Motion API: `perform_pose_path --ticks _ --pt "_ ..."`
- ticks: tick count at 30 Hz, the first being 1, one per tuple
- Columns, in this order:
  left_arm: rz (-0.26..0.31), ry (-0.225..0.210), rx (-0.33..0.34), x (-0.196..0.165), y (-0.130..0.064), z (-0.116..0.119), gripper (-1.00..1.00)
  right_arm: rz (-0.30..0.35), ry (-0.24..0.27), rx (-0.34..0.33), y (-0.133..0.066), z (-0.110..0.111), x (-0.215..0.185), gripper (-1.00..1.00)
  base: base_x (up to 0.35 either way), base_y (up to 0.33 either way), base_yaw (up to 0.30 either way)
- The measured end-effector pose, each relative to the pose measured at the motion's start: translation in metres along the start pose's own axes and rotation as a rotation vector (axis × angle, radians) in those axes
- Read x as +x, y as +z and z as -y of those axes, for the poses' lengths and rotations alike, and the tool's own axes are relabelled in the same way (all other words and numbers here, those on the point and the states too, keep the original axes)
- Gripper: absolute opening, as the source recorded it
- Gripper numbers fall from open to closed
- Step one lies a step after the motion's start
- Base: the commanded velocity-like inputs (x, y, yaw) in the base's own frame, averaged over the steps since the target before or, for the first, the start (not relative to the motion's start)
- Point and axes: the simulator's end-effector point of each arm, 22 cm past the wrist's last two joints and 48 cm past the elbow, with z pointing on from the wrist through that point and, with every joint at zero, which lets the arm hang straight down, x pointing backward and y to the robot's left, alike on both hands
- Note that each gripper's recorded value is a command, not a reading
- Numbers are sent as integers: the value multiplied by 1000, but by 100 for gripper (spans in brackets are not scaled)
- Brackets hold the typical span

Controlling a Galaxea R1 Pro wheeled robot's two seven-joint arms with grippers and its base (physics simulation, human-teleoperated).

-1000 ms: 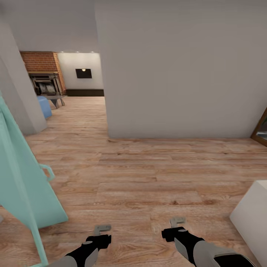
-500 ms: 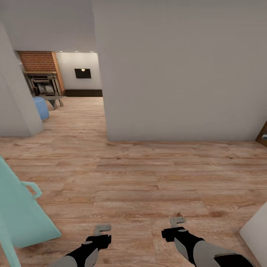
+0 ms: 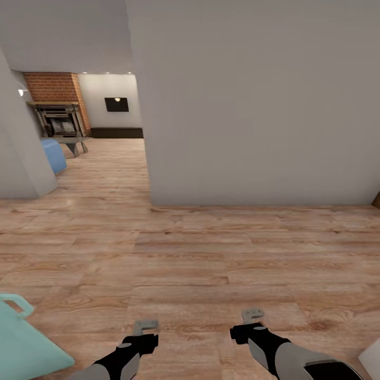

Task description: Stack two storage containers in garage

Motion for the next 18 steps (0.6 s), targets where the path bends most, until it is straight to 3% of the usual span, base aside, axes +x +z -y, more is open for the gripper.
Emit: perform_pose_path --ticks 18 --pt "-1 0 0 0 0 0 100 0 0 0 0 0 0 100 345 0 0"
